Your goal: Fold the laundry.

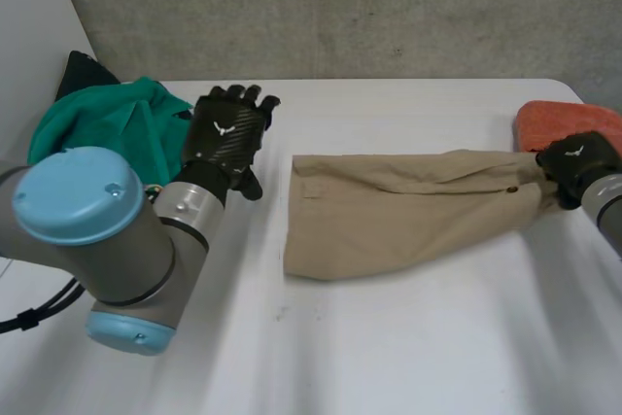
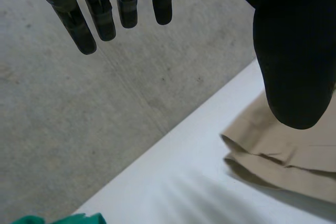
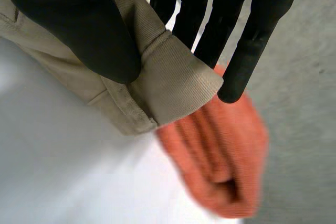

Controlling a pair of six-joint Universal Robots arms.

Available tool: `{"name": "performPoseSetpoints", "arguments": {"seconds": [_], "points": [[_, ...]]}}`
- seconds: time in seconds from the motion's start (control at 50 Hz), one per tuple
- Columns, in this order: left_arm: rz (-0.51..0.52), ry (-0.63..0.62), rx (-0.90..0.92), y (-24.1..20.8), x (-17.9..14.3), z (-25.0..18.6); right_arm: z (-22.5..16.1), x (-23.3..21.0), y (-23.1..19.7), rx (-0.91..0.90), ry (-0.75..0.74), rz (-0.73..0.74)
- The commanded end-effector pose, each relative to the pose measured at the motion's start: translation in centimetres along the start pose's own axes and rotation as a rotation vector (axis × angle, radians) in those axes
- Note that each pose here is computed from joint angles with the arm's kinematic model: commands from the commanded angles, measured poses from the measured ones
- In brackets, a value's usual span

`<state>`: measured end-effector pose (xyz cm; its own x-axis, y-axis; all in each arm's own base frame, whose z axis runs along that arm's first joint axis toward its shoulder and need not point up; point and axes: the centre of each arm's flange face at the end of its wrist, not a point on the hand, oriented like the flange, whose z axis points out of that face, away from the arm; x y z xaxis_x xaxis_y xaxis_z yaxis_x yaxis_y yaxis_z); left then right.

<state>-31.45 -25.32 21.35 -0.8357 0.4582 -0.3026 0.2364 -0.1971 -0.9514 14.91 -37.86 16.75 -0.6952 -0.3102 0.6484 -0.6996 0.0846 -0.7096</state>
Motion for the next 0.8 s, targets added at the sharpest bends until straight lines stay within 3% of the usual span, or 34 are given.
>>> {"name": "performPoseSetpoints", "arguments": {"seconds": [0.02,0.14,0.3,0.36,0.44,0.5,0.58,0.6,0.7,0.8], "points": [[-0.002,-0.027,0.025,-1.4,-1.2,-1.1,-1.8,-1.4,-4.7,0.143,-0.013,-0.244],[-0.003,-0.053,0.025,-1.6,-2.2,-1.6,-6.3,-11.1,-13.3,0.545,-0.160,-0.356],[-0.043,-0.065,0.010,-1.4,-2.8,-2.6,-9.4,-22.3,-12.4,0.784,-0.433,-0.546],[-0.047,-0.071,0.005,-1.3,-3.0,-2.7,-11.0,-25.0,-11.9,0.840,-0.508,-0.612],[-0.052,-0.092,0.007,-1.3,-3.8,-2.6,-12.2,-25.3,-13.0,0.868,-0.513,-0.602],[-0.053,-0.109,0.026,-1.8,-4.4,-2.2,-12.2,-24.3,-13.5,0.845,-0.524,-0.520],[-0.062,-0.123,0.076,-3.0,-4.8,-1.5,-12.7,-20.3,-16.1,0.805,-0.536,-0.231],[-0.065,-0.126,0.089,-3.4,-4.9,-1.3,-13.0,-18.7,-16.9,0.779,-0.553,-0.086],[-0.112,-0.134,0.178,-6.3,-5.4,0.4,-11.5,-14.1,-17.1,0.660,-0.580,0.286],[-0.163,-0.049,0.156,-6.4,-2.5,2.2,-9.4,-10.0,-15.8,0.517,-0.547,0.497]]}}
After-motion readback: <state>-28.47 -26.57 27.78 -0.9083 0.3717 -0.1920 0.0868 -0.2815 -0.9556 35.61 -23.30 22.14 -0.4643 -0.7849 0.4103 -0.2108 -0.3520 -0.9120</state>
